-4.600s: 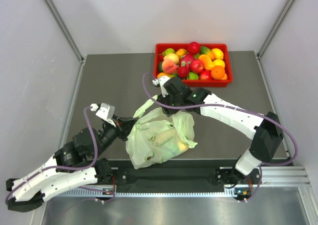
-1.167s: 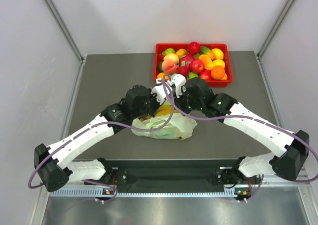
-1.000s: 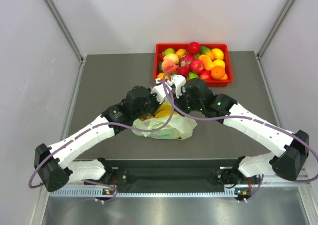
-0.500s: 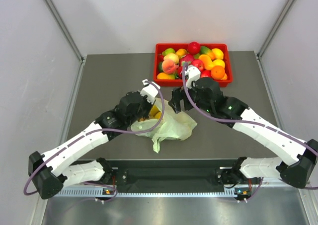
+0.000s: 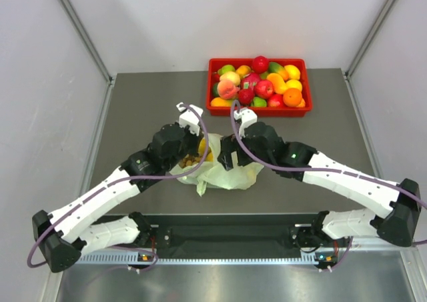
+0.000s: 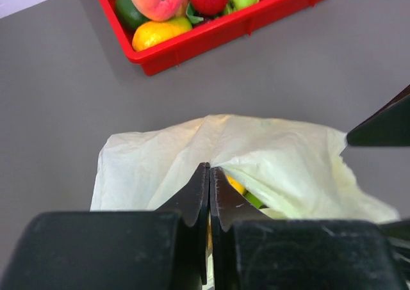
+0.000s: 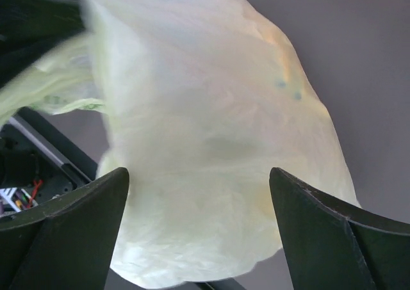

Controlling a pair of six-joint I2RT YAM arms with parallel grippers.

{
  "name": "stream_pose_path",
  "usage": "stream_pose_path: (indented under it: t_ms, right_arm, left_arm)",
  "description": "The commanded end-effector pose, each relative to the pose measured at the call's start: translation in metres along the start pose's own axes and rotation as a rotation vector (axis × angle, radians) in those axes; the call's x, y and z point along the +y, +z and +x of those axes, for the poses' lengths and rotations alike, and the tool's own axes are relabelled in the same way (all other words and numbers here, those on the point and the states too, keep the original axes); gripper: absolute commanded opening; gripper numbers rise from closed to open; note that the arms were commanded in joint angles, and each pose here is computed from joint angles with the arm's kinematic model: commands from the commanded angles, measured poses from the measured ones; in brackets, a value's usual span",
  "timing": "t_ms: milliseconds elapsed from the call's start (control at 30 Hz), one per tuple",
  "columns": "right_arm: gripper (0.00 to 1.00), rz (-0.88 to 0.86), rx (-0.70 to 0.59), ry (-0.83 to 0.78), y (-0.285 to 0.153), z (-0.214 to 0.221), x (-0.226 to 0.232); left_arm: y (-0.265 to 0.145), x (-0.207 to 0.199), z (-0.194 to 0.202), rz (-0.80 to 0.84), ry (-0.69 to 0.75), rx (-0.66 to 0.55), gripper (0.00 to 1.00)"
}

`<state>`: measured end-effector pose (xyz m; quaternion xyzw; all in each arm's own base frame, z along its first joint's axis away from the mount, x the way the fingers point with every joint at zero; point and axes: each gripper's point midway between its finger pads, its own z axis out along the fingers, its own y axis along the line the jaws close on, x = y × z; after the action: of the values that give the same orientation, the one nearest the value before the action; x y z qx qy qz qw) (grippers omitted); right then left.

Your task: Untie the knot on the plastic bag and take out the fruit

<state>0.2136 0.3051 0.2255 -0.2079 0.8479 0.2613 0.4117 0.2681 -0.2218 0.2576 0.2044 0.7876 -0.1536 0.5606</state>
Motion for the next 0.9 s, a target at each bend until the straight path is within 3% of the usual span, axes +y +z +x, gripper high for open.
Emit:
stream_pose_path:
  t_ms: [0,133,200,333,367,467,667,867]
  right_arm:
    - [0.91,0.039,0.012,0.057,0.012,0.015,-0.002]
    - [0.88,0.096,0.045,0.066,0.022,0.030,-0.004]
    - [0.77,0.156,0.068,0.077,0.028,0.038,-0.013]
    - [0.39,0.273,0.054,0.069,0.033,0.035,-0.035]
    - [0.25,0.304,0.042,0.060,0.034,0.031,-0.041]
    - [0.08,0.353,0.020,0.018,0.037,0.012,-0.057]
    - [0.08,0.464,-0.014,-0.047,0.043,-0.030,-0.093]
    - [0.06,0.544,0.036,-0.086,0.057,-0.025,-0.132]
  left_arm:
    - [-0.022,0.004,-0.057,-0.008,-0.111,-0.181,0.00]
    - [-0.033,0.005,-0.073,0.001,-0.146,-0.226,0.00]
    - [-0.039,0.005,-0.079,0.008,-0.161,-0.245,0.00]
    - [-0.051,0.012,-0.091,-0.015,-0.182,-0.289,0.00]
    - [-0.054,0.015,-0.093,-0.029,-0.182,-0.302,0.00]
    - [-0.060,0.029,-0.102,-0.096,-0.173,-0.336,0.00]
    - [-0.074,0.061,-0.124,-0.268,-0.121,-0.403,0.00]
    - [-0.081,0.055,-0.122,-0.213,-0.136,-0.422,0.00]
